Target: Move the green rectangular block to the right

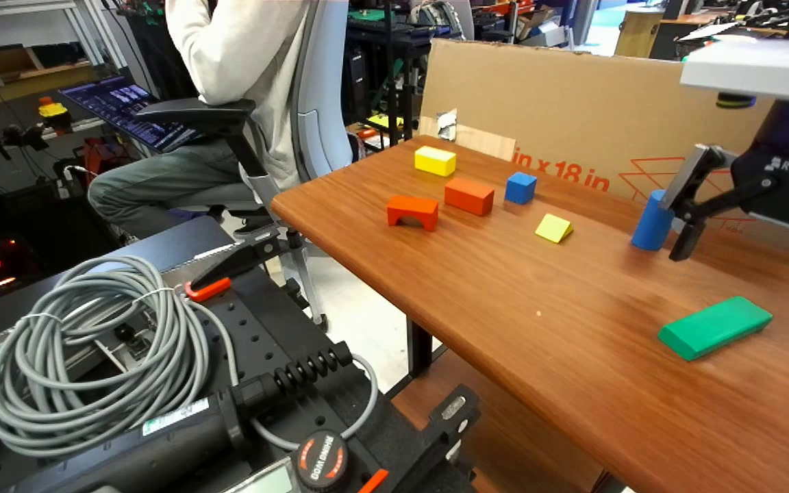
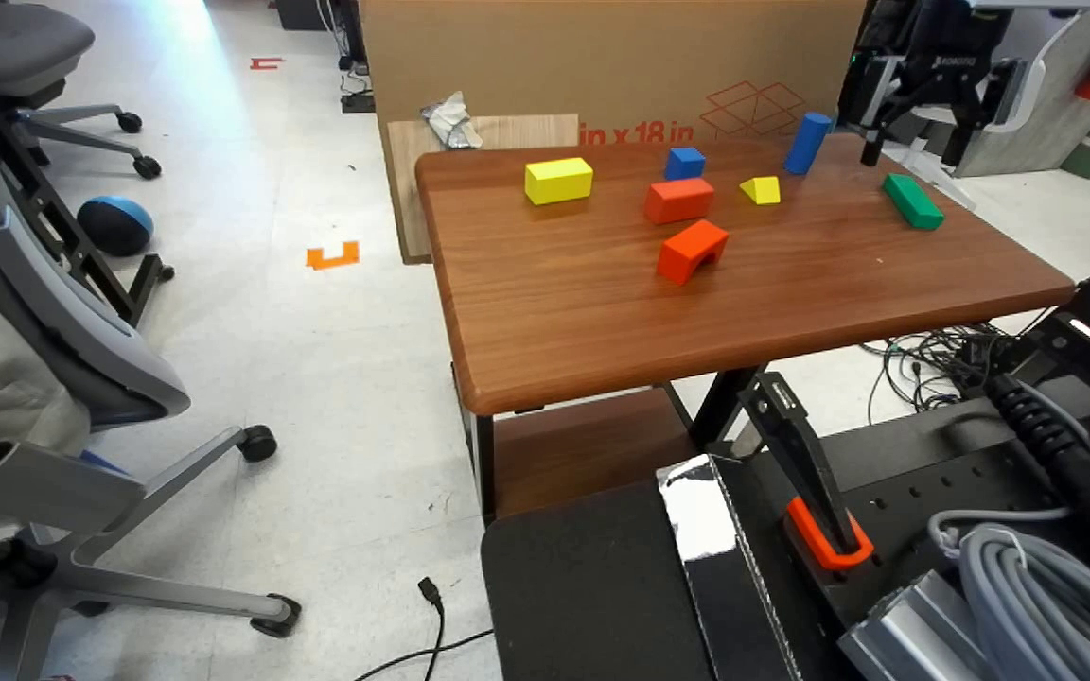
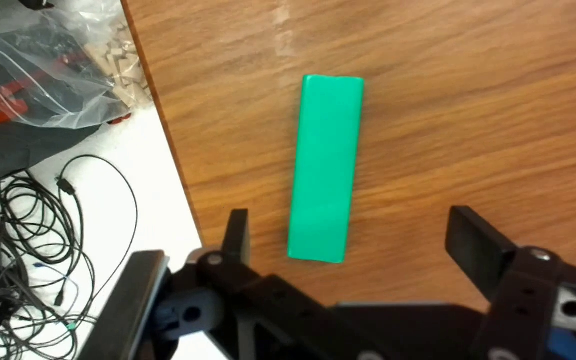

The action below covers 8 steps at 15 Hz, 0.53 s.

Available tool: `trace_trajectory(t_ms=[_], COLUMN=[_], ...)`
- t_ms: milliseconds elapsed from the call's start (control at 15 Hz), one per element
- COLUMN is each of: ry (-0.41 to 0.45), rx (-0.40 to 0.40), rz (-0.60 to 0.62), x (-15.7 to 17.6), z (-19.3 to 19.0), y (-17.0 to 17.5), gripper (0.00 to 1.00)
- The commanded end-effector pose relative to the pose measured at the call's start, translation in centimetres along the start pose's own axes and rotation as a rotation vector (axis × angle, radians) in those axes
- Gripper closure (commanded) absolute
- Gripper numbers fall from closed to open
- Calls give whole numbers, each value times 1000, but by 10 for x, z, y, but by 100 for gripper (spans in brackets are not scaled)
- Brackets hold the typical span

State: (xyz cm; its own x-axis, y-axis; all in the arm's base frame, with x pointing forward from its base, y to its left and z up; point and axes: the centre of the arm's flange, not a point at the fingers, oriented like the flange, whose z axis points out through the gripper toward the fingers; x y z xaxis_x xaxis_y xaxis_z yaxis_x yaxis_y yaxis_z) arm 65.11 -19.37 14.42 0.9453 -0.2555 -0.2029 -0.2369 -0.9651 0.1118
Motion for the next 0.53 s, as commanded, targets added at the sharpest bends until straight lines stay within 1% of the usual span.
trace_trajectory(t_ms=[0,200,267,333,400,467], ry=[66,130,95,97,100,104], rx=[17,6,-15,12,12,13], rz=[-86,-155,-148,-122,-126,-128], x=[-67,-101,-107,-58,-66,-66], z=[-54,-87,-96,-77,-84,-87], y=[-22,-36,-42,-38,-40,-41], gripper=[0,0,0,0,0,0])
